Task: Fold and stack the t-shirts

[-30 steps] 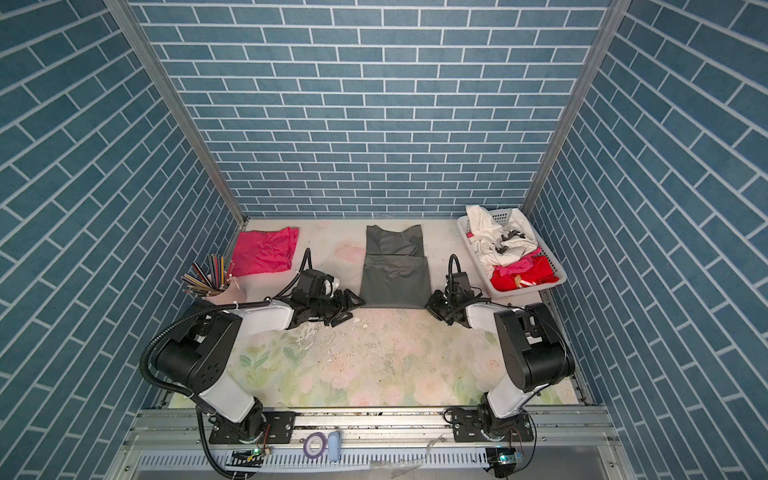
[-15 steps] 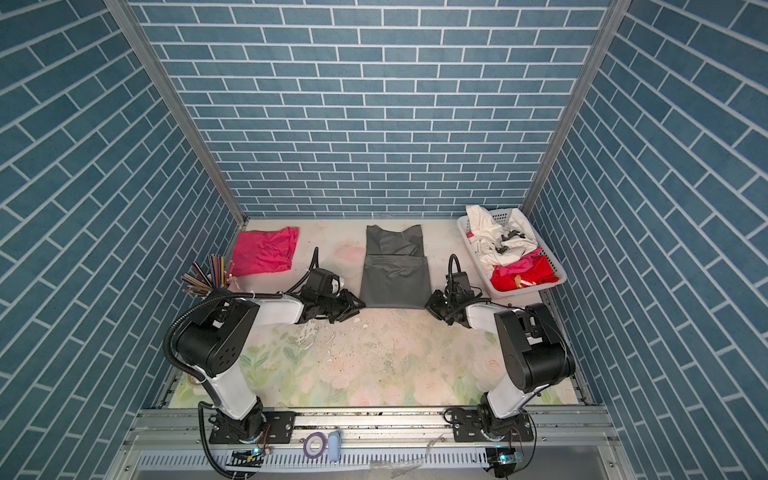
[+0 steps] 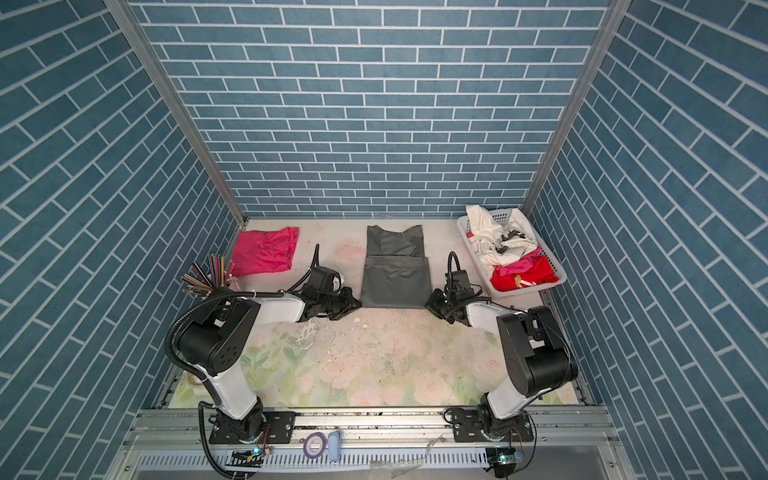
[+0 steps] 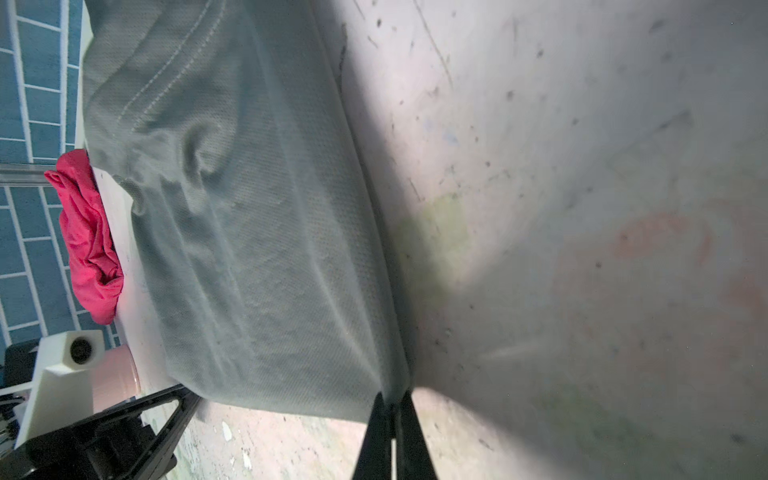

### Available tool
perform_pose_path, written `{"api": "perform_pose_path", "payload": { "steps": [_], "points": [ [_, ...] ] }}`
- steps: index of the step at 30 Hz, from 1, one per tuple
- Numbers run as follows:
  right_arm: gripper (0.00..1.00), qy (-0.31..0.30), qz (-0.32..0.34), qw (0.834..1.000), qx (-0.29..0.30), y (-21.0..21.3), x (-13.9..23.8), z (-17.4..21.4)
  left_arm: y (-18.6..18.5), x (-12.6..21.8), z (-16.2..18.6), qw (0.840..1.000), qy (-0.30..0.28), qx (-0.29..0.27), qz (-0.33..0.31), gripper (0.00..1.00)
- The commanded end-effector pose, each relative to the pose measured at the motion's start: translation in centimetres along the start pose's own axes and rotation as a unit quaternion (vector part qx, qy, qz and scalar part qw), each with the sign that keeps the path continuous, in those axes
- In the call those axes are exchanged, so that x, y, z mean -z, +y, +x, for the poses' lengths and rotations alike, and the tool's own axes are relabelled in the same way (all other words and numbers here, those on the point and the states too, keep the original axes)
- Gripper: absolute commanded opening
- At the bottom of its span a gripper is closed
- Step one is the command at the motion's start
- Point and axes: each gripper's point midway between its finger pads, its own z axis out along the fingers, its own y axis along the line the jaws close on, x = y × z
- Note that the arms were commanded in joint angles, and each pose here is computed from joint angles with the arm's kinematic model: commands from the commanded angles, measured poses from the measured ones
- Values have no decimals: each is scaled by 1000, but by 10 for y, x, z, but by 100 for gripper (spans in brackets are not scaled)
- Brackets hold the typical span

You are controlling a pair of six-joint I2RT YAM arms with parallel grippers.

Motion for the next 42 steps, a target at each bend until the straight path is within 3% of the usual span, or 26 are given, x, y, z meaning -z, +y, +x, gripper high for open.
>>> {"api": "perform_pose_path", "payload": {
  "steps": [1, 16, 29, 35, 42],
  "points": [
    [0, -18, 13, 999, 34, 9, 12, -9, -19, 9, -6, 1000, -15, -12, 18, 0],
    [0, -45, 52, 992, 110, 33, 40, -19, -41, 48, 2, 998, -32, -4, 47, 0],
    [0, -48, 60, 986, 149, 37, 82, 24, -28, 93, 41, 997, -46, 15, 52, 0],
    [0, -54, 45, 983, 170, 51, 110, 48, -45, 130, 48, 994, -76, 20, 80, 0],
    [0, -72, 19, 979, 189, 76, 135, 43, -76, 159, 41, 989, -97, 11, 107, 0]
  ]
}}
